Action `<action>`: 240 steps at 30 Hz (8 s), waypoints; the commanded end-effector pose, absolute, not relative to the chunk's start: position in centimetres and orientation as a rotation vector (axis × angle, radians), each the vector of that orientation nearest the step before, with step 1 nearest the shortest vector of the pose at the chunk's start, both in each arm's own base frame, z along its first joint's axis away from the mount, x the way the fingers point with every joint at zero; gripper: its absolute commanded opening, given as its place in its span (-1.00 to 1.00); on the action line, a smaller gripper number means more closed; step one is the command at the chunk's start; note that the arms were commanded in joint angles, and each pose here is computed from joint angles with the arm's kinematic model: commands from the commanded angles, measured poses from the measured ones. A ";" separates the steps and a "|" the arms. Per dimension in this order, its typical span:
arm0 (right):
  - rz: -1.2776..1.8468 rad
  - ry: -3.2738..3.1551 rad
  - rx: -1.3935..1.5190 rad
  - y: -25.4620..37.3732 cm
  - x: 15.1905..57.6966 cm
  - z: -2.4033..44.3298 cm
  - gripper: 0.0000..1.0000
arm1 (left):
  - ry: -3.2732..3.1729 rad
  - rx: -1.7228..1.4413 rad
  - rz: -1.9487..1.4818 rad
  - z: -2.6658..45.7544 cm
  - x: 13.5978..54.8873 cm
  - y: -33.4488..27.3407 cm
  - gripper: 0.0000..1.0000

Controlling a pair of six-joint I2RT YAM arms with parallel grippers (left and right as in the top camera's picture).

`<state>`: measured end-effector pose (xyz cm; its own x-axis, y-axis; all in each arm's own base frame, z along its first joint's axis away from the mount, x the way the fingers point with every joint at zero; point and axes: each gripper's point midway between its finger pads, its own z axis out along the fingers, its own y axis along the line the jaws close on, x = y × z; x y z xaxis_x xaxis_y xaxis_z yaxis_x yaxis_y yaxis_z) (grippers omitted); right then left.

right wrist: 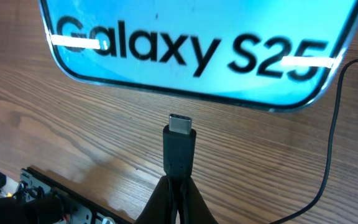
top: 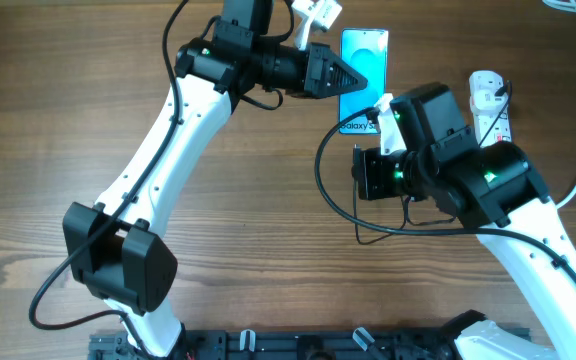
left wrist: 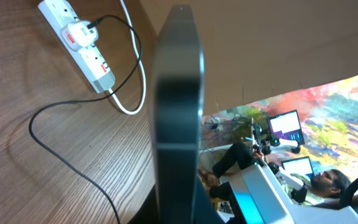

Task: Plug charger to phone and switch on socket
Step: 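Push the USB-C plug up into the phone's bottom port with the right gripper, then lower the connected phone onto the table with both grippers, then open both grippers and lift them away from the phone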

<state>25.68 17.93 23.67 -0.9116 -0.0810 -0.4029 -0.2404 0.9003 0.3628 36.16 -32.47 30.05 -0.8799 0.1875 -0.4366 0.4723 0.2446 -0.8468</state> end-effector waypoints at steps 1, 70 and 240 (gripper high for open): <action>0.557 2.646 -0.255 17.9 26.4 24.1 -0.92 | 2.177 0.713 -1.696 32.2 35.2 -32.3 -0.92; 0.569 2.670 -0.203 18.4 27.2 23.3 -0.91 | 2.289 0.617 -1.615 30.5 35.7 -31.8 -0.92; -0.136 2.406 1.031 -17.9 36.5 26.1 0.99 | 2.648 -0.191 -0.544 25.5 41.2 -10.0 1.00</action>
<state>36.51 -14.78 27.64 -0.6043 0.6236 -0.4959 0.6503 0.7456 0.1452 41.04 -10.29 25.89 -0.8962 -0.2099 -0.3908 -0.0364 0.9128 -0.4067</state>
